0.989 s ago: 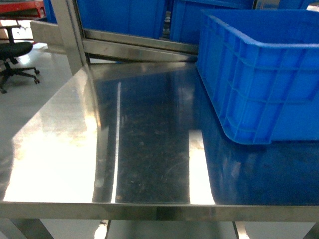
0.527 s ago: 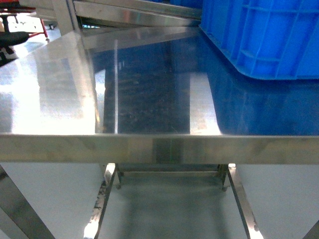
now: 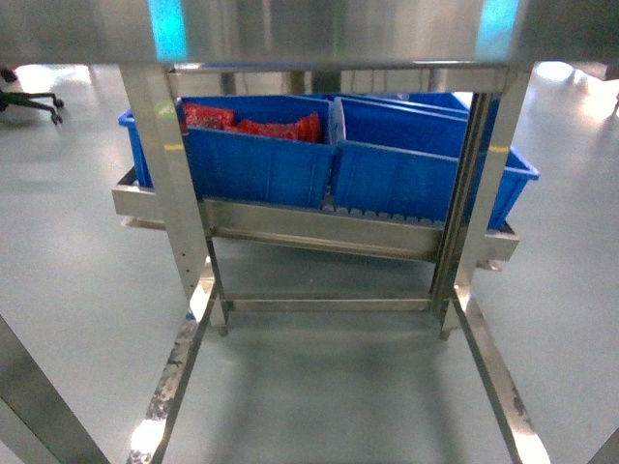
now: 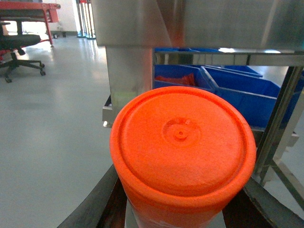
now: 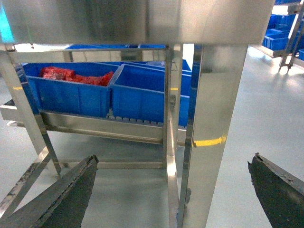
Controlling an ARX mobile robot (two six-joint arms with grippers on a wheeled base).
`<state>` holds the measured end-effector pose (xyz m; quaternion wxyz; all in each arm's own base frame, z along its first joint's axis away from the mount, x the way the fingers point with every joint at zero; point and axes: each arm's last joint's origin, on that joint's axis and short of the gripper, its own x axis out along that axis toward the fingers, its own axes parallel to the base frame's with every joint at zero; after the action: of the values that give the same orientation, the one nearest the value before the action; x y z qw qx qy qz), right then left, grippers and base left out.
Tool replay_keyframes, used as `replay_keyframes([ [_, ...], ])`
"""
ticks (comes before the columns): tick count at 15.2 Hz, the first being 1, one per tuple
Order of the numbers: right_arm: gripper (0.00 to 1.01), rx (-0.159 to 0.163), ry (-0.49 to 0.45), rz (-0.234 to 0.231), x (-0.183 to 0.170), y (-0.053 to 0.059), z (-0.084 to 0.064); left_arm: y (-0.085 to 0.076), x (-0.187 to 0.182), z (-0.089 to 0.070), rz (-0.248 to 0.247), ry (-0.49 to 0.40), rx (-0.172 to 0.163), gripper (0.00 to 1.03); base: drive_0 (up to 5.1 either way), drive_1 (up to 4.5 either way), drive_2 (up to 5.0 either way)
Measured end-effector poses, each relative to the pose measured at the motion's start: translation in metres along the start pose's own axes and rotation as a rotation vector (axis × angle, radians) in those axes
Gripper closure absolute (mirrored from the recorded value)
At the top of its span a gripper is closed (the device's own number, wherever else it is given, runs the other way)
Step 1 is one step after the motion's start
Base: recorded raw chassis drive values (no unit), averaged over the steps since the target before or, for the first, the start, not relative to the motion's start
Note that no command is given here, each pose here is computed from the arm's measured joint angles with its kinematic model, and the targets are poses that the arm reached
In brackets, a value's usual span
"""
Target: Pick capacitor and pack into box
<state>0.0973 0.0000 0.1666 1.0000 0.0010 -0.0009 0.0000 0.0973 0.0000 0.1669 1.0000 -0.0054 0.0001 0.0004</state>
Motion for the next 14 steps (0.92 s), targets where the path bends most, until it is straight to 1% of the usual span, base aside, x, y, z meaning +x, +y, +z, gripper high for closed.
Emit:
replay_keyframes([
  [13, 0.03, 0.000, 0.000, 0.000, 0.0000, 0.0000, 0.0000, 0.0000, 0.0000, -0.0002, -0.001, 0.001, 0.000, 0.59, 0.0, 0.00, 0.0],
  [14, 0.03, 0.000, -0.002, -0.001, 0.0000, 0.0000, 0.0001, -0.0001, 0.0000, -0.0001, -0.002, 0.001, 0.000, 0.59, -4.8, 3.57, 1.2],
])
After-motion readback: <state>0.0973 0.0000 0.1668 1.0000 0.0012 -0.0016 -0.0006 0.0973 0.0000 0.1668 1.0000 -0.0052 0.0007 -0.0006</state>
